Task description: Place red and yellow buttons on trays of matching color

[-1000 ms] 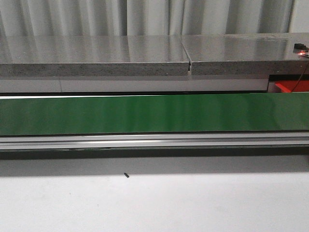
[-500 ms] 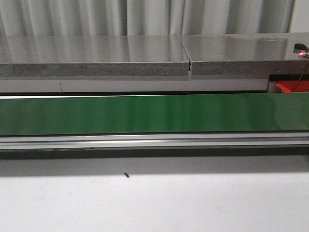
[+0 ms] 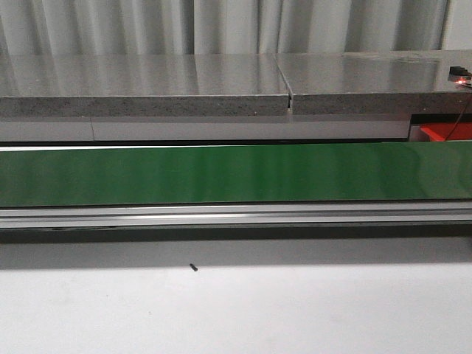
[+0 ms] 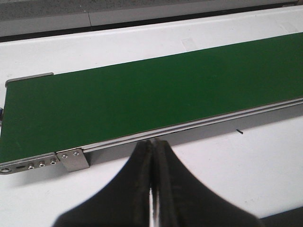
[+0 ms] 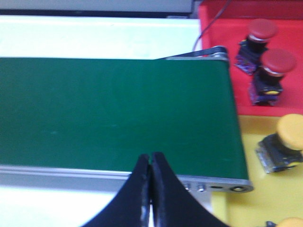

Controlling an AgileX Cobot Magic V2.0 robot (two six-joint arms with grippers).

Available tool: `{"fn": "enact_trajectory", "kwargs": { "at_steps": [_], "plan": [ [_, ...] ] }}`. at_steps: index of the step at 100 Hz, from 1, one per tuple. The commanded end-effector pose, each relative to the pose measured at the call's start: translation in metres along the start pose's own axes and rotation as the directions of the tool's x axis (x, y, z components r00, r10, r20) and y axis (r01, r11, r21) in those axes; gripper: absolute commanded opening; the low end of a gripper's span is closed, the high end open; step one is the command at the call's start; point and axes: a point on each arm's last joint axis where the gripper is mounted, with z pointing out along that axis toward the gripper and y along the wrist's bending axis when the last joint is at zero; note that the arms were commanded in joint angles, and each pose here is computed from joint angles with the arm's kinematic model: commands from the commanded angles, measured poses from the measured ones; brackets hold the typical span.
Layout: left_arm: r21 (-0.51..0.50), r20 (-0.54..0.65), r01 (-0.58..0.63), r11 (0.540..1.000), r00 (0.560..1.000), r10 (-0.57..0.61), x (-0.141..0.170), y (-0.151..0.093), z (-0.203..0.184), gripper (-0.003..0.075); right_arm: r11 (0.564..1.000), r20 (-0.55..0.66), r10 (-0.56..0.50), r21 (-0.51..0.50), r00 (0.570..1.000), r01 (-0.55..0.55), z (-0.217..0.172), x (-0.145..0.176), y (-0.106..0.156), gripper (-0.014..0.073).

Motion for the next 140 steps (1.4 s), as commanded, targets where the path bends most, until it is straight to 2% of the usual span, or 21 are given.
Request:
{"fn": "enact_trajectory", "kwargs": {
  "at_steps": [1,25,38,59,69,90,113,140],
  "plan": [
    [0.007,0.085,0.012,1.000,0.996,-0.013,-0.012,-0.001,-0.005,-0.0020,0.999,0.072,-0.032,-0.004,0.997,0.033,-0.008,-0.015,0.003,-0.0091],
    [0.007,0.085,0.012,1.000,0.996,-0.013,-0.012,-0.001,-0.005,-0.0020,0.997,0.097,-0.048,-0.059,0.994,0.054,-0.021,-0.015,0.013,-0.0091],
    [0.007,0.085,0.012,1.000,0.996,-0.013,-0.012,-0.001,-0.005,-0.0020,0.993,0.084,0.086,-0.087,0.993,-0.079,-0.031,-0.013,0.015,-0.0091],
    [0.007,0.085,0.012,1.000,0.996,-0.013,-0.012,-0.001,-0.005,-0.0020,0.988,0.003,0.155,0.025,0.988,-0.155,-0.048,0.000,0.007,-0.0091],
    [0.007,0.085,0.012,1.000,0.996,-0.013,-0.012,-0.001,-0.005,-0.0020,0.991,-0.071,0.127,0.052,0.989,-0.123,-0.054,0.007,0.006,-0.0091],
    [0.007,0.085,0.012,1.000,0.996,-0.013,-0.012,-0.001,-0.005,-0.0020,0.998,-0.208,0.063,0.031,0.976,-0.057,-0.064,0.016,0.009,-0.0091],
    [0.007,0.085,0.012,1.000,0.996,-0.013,-0.012,-0.001,-0.005,-0.0020,1.000,-0.208,0.003,-0.015,0.978,-0.007,-0.077,0.014,0.015,-0.0091],
    [0.007,0.085,0.012,1.000,0.996,-0.013,-0.012,-0.001,-0.005,-0.0020,1.000,-0.218,0.005,-0.024,0.976,-0.010,-0.078,0.015,0.016,-0.0091]
  ]
}}
